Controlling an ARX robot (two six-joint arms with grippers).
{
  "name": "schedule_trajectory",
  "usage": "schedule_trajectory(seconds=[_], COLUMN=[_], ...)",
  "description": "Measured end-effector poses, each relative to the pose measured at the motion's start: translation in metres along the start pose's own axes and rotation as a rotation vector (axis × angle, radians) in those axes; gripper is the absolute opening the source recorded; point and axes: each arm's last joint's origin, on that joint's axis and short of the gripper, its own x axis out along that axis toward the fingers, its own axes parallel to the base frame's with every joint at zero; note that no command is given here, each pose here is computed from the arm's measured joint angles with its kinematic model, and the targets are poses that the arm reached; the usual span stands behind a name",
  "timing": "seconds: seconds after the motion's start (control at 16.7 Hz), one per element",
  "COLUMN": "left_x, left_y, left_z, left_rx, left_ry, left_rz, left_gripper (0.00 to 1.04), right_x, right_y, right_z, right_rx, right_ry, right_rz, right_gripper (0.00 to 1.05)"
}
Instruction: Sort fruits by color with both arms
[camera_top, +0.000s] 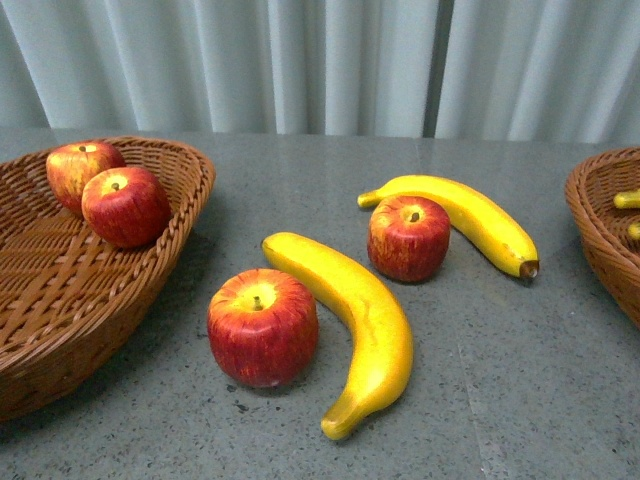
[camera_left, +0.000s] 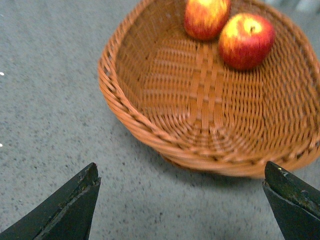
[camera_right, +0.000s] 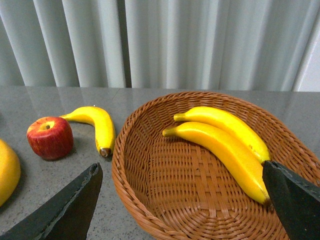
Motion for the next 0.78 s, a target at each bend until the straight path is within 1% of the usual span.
schedule_trajectory(seconds=[0.06,0.12,0.18,0.24,0.3,0.42,0.54,0.6,0.78], left_x=[0.0,-0.001,0.005,0.019,0.028,0.04,0.052,0.056,0.077], left_y=[0.001,0.001,0.001,-0.002,-0.008,-0.019,-0.03,-0.035,-0.06], left_z=[0.005,0.027,0.063,0.093,0.112,0.134,0.15,0.155,0.169], left_rx=[-0.012,-0.033,-0.002,0.068,0.114,0.174,0.218,0.241,0.323], left_ry=[-0.022,-0.111,-0.217,-0.28,-0.311,-0.337,-0.342,-0.335,-0.263], left_rz=[0.0,-0.011,-0.037,-0.078,-0.132,-0.194,-0.245,-0.263,-0.371], left_gripper=[0.98,0.98,0.98,0.98,0.98,0.98,0.98,0.98,0.98], right_x=[0.0,0.0,0.0,0.0,0.0,0.0,0.0,0.0,0.0], right_y=[0.0,0.0,0.0,0.0,0.0,0.0,0.0,0.0,0.0], right_z=[0.0,0.0,0.0,0.0,0.0,0.0,0.0,0.0,0.0], right_rx=[0.0,0.0,0.0,0.0,0.0,0.0,0.0,0.0,0.0], right_ry=[0.002,0.0,0.0,0.001,0.0,0.0,0.0,0.001,0.0], right_rz=[0.0,0.0,0.0,0.0,0.0,0.0,0.0,0.0,0.0], right_gripper=[0.98,0.98,0.98,0.98,0.98,0.98,0.98,0.98,0.98])
